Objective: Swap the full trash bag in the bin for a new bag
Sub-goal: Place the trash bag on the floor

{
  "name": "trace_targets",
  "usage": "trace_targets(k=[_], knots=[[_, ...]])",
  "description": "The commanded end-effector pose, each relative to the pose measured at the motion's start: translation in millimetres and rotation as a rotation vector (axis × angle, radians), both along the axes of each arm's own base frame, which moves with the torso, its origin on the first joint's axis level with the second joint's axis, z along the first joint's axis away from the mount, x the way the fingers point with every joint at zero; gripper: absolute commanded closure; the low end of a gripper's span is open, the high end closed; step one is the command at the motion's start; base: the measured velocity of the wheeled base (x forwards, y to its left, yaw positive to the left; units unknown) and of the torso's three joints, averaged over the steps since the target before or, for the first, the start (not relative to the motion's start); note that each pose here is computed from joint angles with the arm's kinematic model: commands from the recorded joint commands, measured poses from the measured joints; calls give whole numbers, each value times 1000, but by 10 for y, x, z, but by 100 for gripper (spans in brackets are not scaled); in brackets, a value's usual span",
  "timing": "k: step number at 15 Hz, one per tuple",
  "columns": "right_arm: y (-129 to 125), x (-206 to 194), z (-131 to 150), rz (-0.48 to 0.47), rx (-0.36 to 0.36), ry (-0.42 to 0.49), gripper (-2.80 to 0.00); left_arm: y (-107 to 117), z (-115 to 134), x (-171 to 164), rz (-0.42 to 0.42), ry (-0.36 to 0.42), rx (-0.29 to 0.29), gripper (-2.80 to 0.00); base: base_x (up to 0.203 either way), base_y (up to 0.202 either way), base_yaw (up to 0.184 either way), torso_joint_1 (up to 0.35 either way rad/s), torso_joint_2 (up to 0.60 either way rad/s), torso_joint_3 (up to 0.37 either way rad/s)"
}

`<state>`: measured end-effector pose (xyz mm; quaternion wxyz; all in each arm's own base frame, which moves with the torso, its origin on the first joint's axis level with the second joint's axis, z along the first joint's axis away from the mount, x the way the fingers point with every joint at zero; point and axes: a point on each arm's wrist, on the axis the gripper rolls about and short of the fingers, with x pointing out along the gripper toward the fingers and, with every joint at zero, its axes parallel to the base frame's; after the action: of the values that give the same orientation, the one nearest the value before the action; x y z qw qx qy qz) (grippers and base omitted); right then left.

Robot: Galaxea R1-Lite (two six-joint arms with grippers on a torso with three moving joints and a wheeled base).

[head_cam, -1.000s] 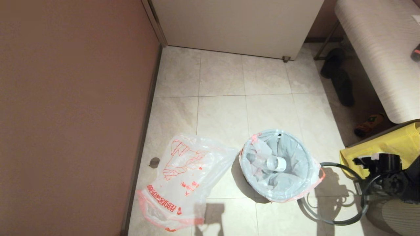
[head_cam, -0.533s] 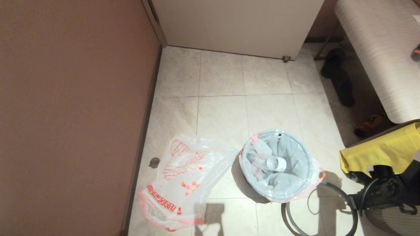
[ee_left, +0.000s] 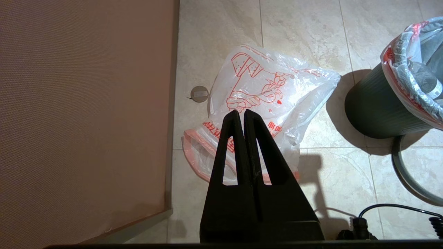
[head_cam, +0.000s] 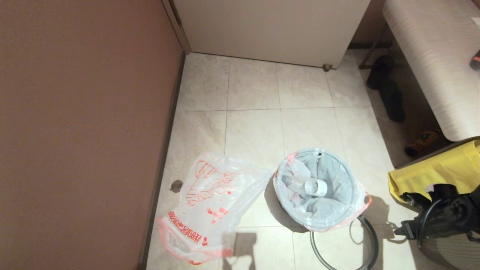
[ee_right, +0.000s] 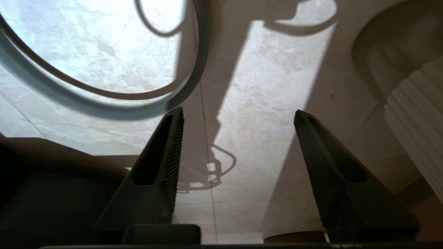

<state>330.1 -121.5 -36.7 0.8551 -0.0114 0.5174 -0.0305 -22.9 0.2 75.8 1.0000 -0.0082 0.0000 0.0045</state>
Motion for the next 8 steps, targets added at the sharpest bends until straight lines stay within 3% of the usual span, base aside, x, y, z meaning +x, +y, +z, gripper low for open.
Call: trace_targets(k=[1, 5, 6, 7, 8], knots=[[94, -39, 325, 18, -19, -73, -280, 0, -3, 0, 0, 1, 0, 0, 0, 0, 0, 0, 0, 0], [630, 34, 595, 7, 86, -146, -280, 0, -1, 0, 0, 0, 0, 0, 0, 0, 0, 0, 0, 0], [733, 60, 620, 24, 93, -154, -237, 0, -1, 0, 0, 0, 0, 0, 0, 0, 0, 0, 0, 0], [834, 104, 651, 42, 97, -167, 0, 0, -1, 0, 0, 0, 0, 0, 0, 0, 0, 0, 0, 0], [893, 160, 686, 43, 92, -185, 0, 0, -1, 0, 0, 0, 0, 0, 0, 0, 0, 0, 0, 0]])
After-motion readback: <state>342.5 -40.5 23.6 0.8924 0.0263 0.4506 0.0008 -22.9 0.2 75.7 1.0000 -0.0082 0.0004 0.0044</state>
